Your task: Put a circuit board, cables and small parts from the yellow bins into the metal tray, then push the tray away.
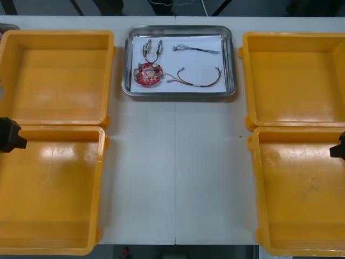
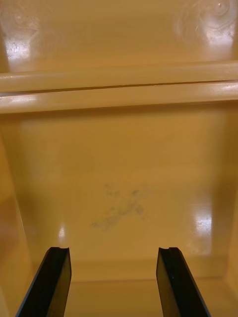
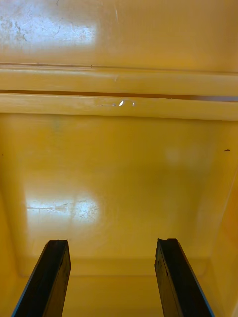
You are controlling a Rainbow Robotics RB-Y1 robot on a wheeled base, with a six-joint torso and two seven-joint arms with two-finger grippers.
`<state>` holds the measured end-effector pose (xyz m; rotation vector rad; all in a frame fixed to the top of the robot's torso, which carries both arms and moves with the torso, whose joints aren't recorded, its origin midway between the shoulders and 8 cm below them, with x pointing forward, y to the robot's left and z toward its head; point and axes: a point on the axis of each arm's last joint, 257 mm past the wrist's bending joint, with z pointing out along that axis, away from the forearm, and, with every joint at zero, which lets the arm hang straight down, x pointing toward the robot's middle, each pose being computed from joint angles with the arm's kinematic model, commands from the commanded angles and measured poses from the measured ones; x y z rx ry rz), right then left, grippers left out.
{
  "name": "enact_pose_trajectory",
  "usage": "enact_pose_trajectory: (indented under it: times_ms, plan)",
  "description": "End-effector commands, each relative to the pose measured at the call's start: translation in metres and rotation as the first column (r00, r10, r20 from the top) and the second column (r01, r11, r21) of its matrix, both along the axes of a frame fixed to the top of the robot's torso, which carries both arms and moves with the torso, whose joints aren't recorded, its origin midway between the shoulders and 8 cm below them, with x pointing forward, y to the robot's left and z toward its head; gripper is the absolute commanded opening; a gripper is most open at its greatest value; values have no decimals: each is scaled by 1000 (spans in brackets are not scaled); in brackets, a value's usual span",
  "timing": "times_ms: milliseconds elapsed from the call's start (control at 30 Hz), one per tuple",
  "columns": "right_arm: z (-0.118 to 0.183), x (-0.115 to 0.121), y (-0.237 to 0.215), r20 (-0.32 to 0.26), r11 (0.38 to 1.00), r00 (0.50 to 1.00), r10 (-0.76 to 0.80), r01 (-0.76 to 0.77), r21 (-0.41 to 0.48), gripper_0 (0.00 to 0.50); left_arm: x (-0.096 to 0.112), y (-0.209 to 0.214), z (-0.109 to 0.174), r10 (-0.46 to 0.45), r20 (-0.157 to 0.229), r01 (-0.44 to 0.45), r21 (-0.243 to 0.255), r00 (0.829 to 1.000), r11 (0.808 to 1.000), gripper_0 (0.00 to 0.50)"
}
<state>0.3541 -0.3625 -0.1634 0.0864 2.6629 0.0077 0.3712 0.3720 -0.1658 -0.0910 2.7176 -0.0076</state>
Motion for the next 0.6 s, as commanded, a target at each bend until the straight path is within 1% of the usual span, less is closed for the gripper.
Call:
enact_pose_trajectory:
  times_ms: [33,600]
  plan:
    - [13,-4,-13,22,999,1000,1,0,-47,500,-4,14,15,-61,18,59,78,998,995,500]
    - [13,-4,-13,22,999,1000,1,0,-47,500,-4,14,15,-61,18,59,78,998,995,500]
